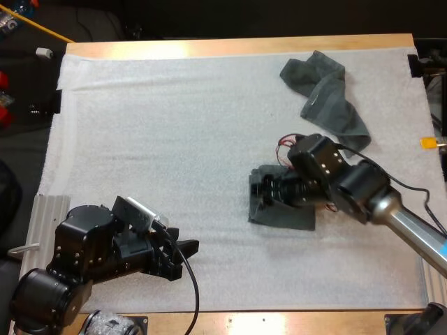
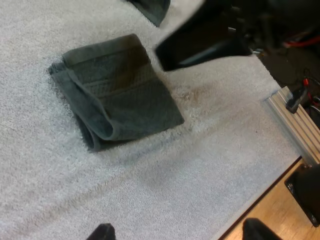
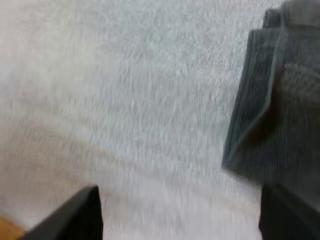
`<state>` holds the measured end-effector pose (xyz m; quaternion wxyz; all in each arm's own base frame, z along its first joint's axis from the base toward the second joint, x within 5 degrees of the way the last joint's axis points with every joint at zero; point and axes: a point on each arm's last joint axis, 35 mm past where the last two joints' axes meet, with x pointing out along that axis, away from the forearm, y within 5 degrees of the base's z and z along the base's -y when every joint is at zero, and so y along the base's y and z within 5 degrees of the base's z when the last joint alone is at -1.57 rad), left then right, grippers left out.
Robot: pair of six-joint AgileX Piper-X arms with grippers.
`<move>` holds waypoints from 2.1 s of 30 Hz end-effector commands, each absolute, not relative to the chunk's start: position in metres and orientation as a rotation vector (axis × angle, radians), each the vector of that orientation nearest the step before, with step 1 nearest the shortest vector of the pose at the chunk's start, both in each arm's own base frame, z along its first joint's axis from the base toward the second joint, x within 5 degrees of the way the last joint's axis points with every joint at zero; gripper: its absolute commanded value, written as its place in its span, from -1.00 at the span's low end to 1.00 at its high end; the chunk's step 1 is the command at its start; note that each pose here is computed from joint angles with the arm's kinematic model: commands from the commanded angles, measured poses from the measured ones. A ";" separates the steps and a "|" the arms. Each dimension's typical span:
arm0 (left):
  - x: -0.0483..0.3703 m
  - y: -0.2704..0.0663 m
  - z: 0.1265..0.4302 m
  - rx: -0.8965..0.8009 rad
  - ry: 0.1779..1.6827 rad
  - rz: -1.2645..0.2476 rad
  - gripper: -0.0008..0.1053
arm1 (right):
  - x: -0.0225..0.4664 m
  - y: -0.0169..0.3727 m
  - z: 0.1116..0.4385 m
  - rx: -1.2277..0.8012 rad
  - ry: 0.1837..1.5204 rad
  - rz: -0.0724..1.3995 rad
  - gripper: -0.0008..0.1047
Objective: Pick towel from pile, fold and stack
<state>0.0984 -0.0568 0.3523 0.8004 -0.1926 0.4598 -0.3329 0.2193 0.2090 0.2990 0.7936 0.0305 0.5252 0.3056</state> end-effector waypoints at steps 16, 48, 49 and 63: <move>0.098 -0.057 0.354 -0.415 0.983 -0.734 -0.01 | 0.120 0.170 0.375 -0.052 0.914 0.606 0.23; 0.173 -0.085 0.326 -0.418 1.045 -0.704 0.35 | 0.094 0.133 0.397 -0.047 0.721 0.359 0.23; 0.179 -0.087 0.321 -0.420 1.062 -0.700 0.35 | 0.094 0.133 0.397 -0.047 0.721 0.359 0.23; 0.250 -0.115 0.249 -0.467 1.226 -0.662 0.35 | 0.094 0.133 0.397 -0.047 0.721 0.359 0.23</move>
